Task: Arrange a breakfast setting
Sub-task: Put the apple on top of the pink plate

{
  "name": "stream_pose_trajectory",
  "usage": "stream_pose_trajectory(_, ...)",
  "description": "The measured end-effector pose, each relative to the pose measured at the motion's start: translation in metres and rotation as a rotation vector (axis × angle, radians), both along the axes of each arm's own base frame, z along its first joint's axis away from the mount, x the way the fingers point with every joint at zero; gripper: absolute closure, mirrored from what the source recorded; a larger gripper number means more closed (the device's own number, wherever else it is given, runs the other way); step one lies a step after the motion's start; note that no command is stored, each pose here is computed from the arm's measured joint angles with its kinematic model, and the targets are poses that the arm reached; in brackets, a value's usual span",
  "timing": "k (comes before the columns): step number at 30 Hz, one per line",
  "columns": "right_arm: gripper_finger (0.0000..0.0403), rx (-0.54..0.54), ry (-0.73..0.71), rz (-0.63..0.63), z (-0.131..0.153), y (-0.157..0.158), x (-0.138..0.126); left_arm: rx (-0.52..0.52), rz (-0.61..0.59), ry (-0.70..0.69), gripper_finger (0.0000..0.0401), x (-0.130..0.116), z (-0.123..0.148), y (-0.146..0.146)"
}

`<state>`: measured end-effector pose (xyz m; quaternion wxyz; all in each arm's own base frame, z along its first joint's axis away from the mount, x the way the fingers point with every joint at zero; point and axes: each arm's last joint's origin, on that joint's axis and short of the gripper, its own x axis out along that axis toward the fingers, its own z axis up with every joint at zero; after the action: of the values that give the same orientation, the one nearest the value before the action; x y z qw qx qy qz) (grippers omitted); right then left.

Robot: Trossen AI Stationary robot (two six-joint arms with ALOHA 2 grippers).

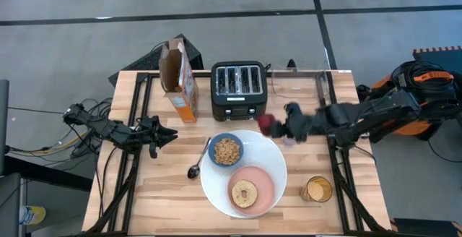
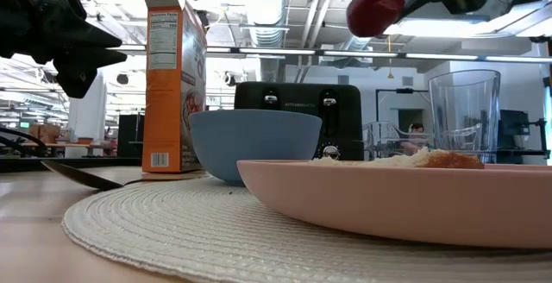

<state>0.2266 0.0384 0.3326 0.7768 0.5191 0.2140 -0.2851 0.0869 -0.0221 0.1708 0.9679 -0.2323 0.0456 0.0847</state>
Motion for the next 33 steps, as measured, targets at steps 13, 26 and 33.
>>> stream_pose_trajectory(13,0.0162,0.099,0.150,0.123,-0.049,0.087,0.018,0.000,0.001,0.000,0.0301,0.000,0.000,0.000)
stream_pose_trajectory(26,0.0162,0.155,0.285,0.179,-0.094,0.121,0.037,0.000,0.000,0.000,0.0301,0.000,0.000,0.000)
stream_pose_trajectory(33,0.0150,0.177,0.333,0.205,-0.112,0.130,0.046,0.000,0.000,0.000,0.0301,0.000,0.000,0.000)
